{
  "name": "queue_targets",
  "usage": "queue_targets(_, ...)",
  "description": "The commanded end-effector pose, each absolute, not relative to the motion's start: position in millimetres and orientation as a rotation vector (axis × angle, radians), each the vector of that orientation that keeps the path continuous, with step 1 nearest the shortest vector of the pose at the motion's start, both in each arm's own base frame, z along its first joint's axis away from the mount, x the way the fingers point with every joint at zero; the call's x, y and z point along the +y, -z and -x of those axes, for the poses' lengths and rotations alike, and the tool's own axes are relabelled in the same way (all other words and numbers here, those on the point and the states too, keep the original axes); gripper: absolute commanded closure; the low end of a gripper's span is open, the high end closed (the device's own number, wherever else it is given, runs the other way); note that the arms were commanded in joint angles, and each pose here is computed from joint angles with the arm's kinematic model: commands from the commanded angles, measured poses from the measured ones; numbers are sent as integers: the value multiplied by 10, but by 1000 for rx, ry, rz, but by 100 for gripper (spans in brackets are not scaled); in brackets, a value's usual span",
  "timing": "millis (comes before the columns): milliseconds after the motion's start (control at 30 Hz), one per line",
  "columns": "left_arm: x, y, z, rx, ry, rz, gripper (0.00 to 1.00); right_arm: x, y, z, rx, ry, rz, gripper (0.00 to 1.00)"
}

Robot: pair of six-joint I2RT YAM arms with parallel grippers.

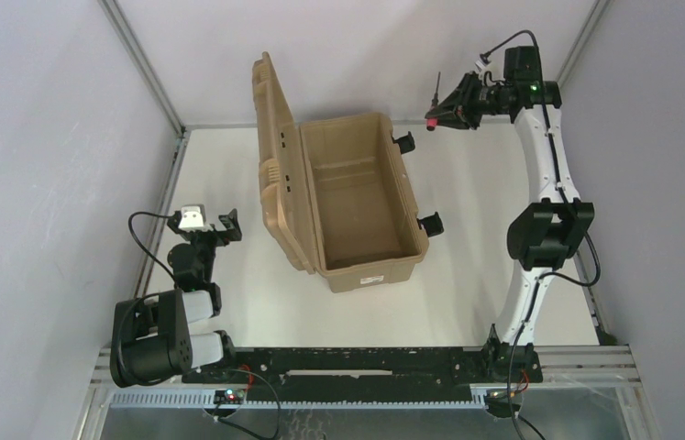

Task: Put the screwdriver in the bin
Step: Place the screwdriver in the bin.

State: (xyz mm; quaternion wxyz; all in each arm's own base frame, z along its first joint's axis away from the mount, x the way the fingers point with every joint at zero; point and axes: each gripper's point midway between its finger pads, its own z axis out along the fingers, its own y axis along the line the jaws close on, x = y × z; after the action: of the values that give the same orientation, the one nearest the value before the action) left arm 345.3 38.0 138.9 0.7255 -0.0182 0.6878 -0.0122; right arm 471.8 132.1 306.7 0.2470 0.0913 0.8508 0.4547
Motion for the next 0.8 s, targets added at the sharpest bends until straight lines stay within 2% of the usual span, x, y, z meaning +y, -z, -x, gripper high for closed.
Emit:
queue_targets(0,370,-1440,-3428,1489,34,41,0,1573,-3531,-4603,2258,-1235,-252,96)
queue_targets(200,374,-1439,-3429,1489,32,42,0,1896,-3585,-4564,2276,-1191,-228,96)
queue_targets(533,371,-1439,-3430,1489,32,42,0,2351,-3338,-4475,2359,-1044,-179,96)
queue_targets(767,365,-1442,-3430,1488,33,41,0,2570,-2922,-4360,2472,-829,-131,96)
